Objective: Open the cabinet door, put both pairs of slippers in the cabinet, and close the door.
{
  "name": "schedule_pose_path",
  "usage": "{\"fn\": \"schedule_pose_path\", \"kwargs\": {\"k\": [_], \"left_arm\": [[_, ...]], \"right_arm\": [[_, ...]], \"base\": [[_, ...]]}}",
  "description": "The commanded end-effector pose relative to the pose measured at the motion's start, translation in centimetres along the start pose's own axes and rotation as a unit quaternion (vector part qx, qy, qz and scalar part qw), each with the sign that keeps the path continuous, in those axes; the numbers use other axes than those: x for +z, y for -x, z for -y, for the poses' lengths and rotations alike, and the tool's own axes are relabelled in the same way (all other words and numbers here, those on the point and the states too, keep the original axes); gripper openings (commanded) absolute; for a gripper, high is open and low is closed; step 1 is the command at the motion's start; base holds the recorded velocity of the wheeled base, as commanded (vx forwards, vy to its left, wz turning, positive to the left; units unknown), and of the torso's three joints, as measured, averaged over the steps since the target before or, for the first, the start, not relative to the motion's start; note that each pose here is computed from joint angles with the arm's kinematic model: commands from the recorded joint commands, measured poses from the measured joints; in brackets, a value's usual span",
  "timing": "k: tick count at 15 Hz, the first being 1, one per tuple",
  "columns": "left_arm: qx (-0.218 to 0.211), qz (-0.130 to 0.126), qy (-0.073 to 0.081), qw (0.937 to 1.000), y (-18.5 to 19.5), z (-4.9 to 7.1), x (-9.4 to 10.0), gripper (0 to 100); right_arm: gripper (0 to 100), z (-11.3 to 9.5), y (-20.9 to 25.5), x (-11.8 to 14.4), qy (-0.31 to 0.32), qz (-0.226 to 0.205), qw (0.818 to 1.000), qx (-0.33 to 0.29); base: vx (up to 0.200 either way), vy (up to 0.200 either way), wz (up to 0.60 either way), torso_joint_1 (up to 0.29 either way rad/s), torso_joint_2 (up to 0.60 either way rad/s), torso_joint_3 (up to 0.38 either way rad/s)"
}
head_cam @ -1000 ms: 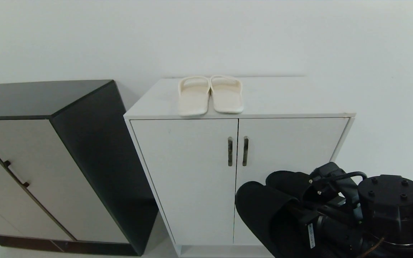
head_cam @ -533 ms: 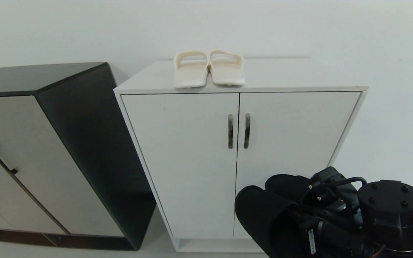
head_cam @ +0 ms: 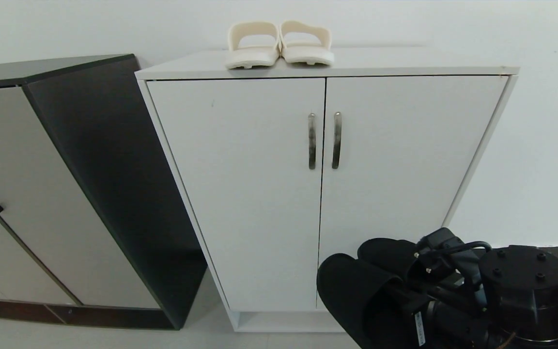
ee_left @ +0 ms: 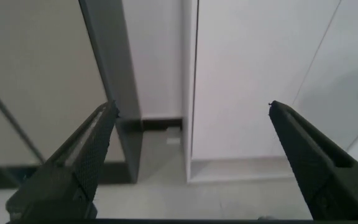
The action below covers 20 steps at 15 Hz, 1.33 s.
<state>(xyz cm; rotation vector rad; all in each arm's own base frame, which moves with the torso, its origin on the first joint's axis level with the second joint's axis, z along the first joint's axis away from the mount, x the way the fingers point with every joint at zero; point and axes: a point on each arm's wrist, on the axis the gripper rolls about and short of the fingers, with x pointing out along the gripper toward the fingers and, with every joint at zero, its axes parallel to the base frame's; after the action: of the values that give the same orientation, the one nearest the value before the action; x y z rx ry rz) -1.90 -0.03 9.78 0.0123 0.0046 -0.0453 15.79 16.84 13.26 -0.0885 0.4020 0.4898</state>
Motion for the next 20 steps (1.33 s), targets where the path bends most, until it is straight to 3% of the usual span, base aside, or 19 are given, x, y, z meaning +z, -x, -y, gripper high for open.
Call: {"fn": "schedule_pose_path", "kwargs": {"k": [1, 2, 3, 5, 6, 9, 13, 16, 17, 19, 20], "left_arm": [[-0.059, -0.045, 0.022, 0.997, -2.9, 0.1, 5.6, 100], [-0.085, -0.066, 0.023, 0.9939, -4.7, 0.2, 6.3, 100], [-0.135, -0.063, 0.025, 0.9886, -6.9, 0.6, 7.4, 100], [-0.168, -0.047, 0.022, 0.9845, -10.2, 1.2, 8.6, 100], [-0.197, -0.045, 0.021, 0.9791, -13.1, 2.0, 9.4, 100], [-0.292, -0.026, 0.019, 0.9559, -16.5, 5.5, 11.6, 100], [-0.371, 0.012, 0.025, 0.9282, -19.7, 10.4, 16.0, 100], [-0.411, -0.013, 0.023, 0.9113, -22.6, 14.4, 17.0, 100], [-0.417, -0.015, 0.022, 0.9087, -23.3, 15.2, 17.0, 100], [-0.435, -0.022, 0.022, 0.8998, -25.5, 18.1, 17.0, 100], [-0.444, -0.03, 0.028, 0.8952, -26.5, 19.0, 16.7, 100]], "right_arm": [[0, 0.0, 0.0, 0.1, 0.0, 0.004, 1.0, 0.001], [0, 0.0, 0.0, 0.1, -0.001, 0.007, 1.0, 0.0], [0, 0.0, 0.0, 0.1, -0.001, 0.008, 1.0, 0.0], [0, 0.0, 0.1, 0.2, -0.002, 0.011, 1.0, 0.001], [0, 0.0, 0.1, 0.3, -0.004, 0.016, 1.0, 0.003], [0, -0.1, 0.1, 0.4, -0.005, 0.018, 1.0, 0.009], [0, -0.1, 0.0, 0.5, -0.004, 0.02, 1.0, 0.012], [0, -0.4, 0.1, 0.5, -0.002, 0.018, 1.0, 0.025], [0, -0.5, 0.1, 0.5, -0.001, 0.018, 0.999, 0.026], [0, -0.8, 0.2, 0.4, 0.002, 0.017, 0.999, 0.033], [0, -0.8, 0.1, 0.2, 0.003, 0.014, 0.999, 0.034]], "base": [[0.0, 0.0, 0.0, -0.007, 0.22, 0.217], [0.0, 0.0, 0.0, -0.002, 0.13, 0.124], [0.0, 0.0, 0.0, 0.002, 0.06, 0.032], [0.0, 0.0, 0.0, 0.0, 0.0, 0.0], [0.0, 0.0, 0.0, 0.0, 0.0, 0.0], [0.0, 0.0, 0.0, 0.0, 0.0, 0.0], [0.0, 0.0, 0.0, 0.0, 0.0, 0.0], [0.0, 0.0, 0.0, 0.0, 0.0, 0.0], [0.0, 0.0, 0.0, 0.0, 0.0, 0.0], [0.0, 0.0, 0.0, 0.0, 0.0, 0.0], [0.0, 0.0, 0.0, 0.0, 0.0, 0.0]]}}
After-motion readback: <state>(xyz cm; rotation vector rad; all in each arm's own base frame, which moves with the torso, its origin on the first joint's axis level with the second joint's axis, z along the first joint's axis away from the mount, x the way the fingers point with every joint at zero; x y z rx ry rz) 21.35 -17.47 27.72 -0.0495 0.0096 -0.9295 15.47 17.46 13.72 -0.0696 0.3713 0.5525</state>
